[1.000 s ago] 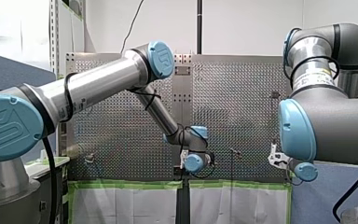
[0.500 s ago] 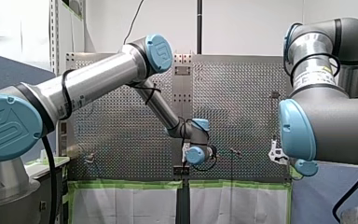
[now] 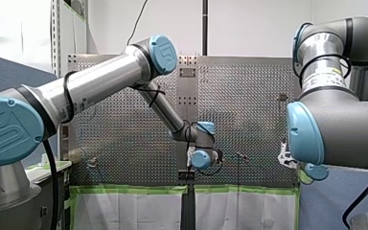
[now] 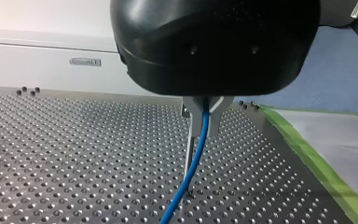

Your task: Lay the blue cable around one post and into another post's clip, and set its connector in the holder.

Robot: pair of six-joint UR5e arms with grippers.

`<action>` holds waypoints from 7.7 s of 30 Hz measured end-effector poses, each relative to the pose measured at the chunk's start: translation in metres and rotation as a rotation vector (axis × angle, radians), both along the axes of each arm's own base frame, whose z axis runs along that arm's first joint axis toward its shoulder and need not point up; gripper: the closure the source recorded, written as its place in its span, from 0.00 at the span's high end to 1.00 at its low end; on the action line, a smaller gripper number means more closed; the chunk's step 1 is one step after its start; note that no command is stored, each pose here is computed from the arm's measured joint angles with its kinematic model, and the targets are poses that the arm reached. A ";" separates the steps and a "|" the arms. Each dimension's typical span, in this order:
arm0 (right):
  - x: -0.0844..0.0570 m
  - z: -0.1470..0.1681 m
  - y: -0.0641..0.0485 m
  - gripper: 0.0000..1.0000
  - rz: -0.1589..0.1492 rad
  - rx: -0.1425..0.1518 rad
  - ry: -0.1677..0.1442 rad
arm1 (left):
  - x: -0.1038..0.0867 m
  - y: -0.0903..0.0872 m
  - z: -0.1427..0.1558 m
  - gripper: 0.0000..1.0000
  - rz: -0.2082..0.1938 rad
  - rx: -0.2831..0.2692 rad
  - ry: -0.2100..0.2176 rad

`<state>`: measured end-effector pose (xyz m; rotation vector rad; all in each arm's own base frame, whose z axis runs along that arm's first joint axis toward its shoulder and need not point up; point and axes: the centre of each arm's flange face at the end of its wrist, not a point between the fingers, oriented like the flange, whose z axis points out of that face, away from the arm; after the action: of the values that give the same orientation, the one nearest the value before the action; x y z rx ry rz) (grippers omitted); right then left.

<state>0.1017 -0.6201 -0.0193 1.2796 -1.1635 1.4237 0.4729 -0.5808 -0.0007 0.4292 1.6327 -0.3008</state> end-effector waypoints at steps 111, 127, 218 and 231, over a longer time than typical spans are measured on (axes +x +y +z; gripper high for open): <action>-0.007 0.008 -0.013 0.00 -0.003 -0.024 -0.066 | 0.010 0.015 -0.031 0.00 -0.033 -0.103 0.123; -0.007 0.008 -0.014 0.00 0.000 -0.026 -0.067 | 0.012 0.017 -0.039 0.00 -0.031 -0.102 0.130; 0.001 0.005 -0.030 0.00 0.009 -0.022 -0.065 | 0.045 0.010 -0.032 0.00 -0.027 -0.103 0.099; 0.000 0.008 -0.037 0.00 0.006 -0.029 -0.065 | 0.056 0.013 -0.027 0.00 -0.012 -0.106 0.095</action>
<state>0.1018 -0.6571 -0.0110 1.2255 -1.1786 1.4916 0.5291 -0.5679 -0.0272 0.3487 1.6986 -0.4207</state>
